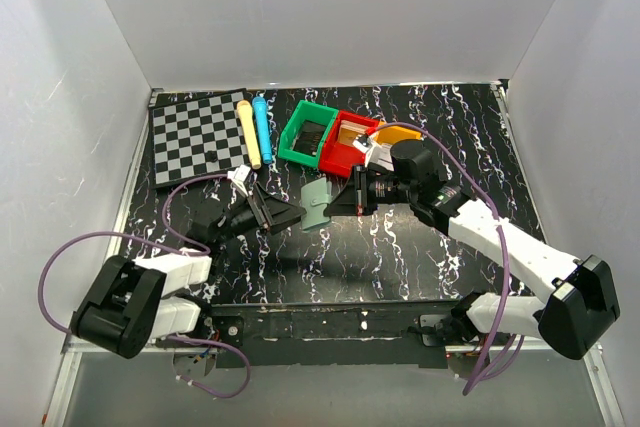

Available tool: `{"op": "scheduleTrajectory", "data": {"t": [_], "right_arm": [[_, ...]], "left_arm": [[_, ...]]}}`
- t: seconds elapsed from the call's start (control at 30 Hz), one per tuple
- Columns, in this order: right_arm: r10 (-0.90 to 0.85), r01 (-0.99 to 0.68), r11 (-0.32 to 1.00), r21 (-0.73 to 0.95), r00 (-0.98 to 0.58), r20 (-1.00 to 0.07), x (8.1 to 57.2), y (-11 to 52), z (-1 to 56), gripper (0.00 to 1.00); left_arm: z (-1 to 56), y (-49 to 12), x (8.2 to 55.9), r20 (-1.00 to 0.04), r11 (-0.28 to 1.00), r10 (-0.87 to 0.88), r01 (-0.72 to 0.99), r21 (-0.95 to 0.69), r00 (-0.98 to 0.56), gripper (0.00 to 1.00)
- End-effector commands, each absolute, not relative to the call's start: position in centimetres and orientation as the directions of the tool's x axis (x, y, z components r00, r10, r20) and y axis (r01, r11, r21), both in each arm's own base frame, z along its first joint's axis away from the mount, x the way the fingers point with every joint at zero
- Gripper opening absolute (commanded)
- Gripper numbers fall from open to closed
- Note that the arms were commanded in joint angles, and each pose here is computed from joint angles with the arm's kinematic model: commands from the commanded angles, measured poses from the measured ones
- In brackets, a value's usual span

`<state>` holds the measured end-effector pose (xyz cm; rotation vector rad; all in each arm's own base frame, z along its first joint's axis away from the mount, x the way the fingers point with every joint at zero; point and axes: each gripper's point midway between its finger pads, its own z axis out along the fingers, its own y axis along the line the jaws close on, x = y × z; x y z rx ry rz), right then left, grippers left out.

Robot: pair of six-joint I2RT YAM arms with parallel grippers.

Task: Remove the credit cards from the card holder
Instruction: Open the card holder.

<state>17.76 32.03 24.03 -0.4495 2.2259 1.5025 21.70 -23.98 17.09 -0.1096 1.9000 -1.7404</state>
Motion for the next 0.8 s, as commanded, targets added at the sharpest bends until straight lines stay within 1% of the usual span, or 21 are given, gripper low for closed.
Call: {"op": "scheduleTrajectory", "data": {"t": [0.0, 0.23, 0.47, 0.5, 0.57, 0.77], "right_arm": [[-0.031, -0.537, 0.281, 0.795, -0.833, -0.552, 17.2, 32.4, 26.1, 0.01], [-0.042, -0.533, 0.283, 0.798, -0.838, -0.544, 17.0, 32.4, 25.7, 0.01], [-0.059, -0.523, 0.279, 0.806, -0.847, -0.529, 16.6, 32.5, 25.2, 0.01], [-0.051, -0.540, 0.262, 0.800, -0.835, -0.547, 16.8, 32.6, 25.6, 0.01], [-0.059, -0.538, 0.258, 0.802, -0.838, -0.543, 16.6, 32.7, 25.5, 0.01], [-0.071, -0.539, 0.259, 0.801, -0.838, -0.541, 16.4, 32.7, 25.0, 0.01]], "left_arm": [[19.7, -24.4, 21.5, -0.372, 0.069, -0.423, 0.380, -0.922, -0.826, 0.98], [21.8, -24.8, 21.6, -0.389, 0.000, -0.423, 0.429, -0.903, -0.819, 0.95], [22.6, -25.5, 21.3, -0.385, -0.060, -0.401, 0.443, -0.894, -0.831, 0.85], [22.6, -25.5, 21.3, -0.382, -0.068, -0.400, 0.443, -0.894, -0.833, 0.84], [22.9, -25.7, 21.2, -0.383, -0.083, -0.395, 0.448, -0.890, -0.835, 0.82], [23.9, -25.7, 21.1, -0.394, -0.112, -0.398, 0.469, -0.876, -0.829, 0.66]]}}
